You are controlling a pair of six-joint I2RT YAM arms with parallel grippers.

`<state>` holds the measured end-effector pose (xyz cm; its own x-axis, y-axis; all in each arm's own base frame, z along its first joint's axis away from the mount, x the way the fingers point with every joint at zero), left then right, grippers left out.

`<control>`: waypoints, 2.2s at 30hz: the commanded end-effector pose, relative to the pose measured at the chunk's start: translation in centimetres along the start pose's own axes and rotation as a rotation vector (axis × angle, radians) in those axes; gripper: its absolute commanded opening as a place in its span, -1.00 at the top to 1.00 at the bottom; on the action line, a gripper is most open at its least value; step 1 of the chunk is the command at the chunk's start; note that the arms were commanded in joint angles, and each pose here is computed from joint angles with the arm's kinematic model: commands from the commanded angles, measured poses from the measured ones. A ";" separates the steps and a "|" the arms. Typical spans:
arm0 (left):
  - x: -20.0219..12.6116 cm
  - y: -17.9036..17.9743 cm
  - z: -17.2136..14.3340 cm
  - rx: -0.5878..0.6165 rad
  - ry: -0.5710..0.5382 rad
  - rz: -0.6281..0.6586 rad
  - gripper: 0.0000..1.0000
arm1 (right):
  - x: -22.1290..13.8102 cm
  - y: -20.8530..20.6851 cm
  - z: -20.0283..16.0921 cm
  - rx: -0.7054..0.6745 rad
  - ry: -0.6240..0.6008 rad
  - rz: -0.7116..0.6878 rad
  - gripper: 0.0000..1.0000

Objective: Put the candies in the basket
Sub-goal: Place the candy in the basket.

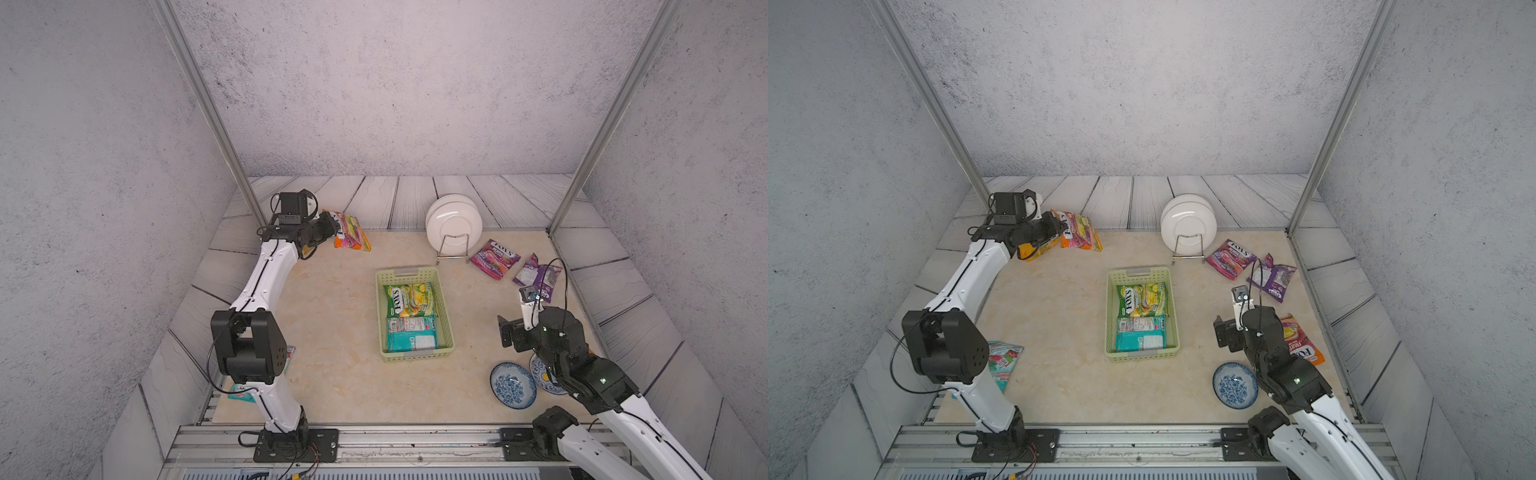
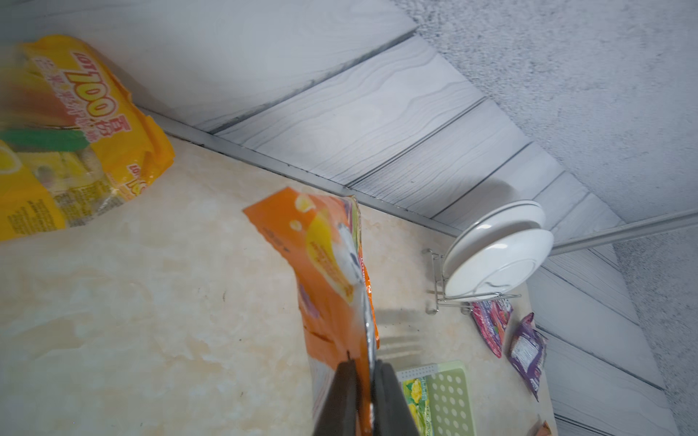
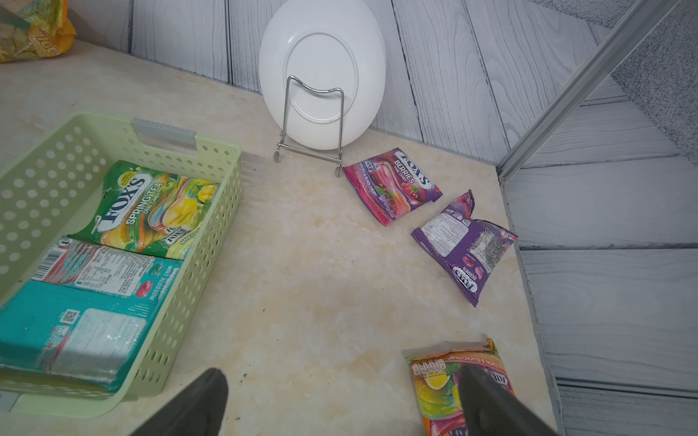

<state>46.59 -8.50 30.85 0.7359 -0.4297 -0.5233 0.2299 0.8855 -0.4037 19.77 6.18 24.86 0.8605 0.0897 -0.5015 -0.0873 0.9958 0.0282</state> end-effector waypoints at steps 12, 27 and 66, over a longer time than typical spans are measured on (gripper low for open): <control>0.0 -9.5 -4.8 -0.076 0.063 -0.271 1.00 | 0.2 -0.1 0.0 -0.006 -0.004 -0.012 -0.99; 2.7 -14.5 -12.2 -0.124 0.208 -0.391 1.00 | 0.6 0.0 -0.2 -0.014 0.012 -0.015 -0.99; 6.2 -9.7 -17.8 -0.032 0.292 -0.134 -0.17 | 0.7 0.1 -0.3 -0.014 0.011 -0.010 -1.00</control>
<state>37.50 -23.37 15.16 0.4352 -0.5893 -0.6807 0.2617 0.8062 -0.5306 20.11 6.39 24.37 0.8502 0.0861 -0.5194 -0.0904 0.9958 0.0170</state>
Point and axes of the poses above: each gripper's point midway between its finger pads, its own x axis out along the fingers, its own y axis along the line the jaws close on, z = x × y, the point moved 5 cm from there along -x, back along the fingers, and after that the axes turned 14 degrees about x, right-handed, at the moved point
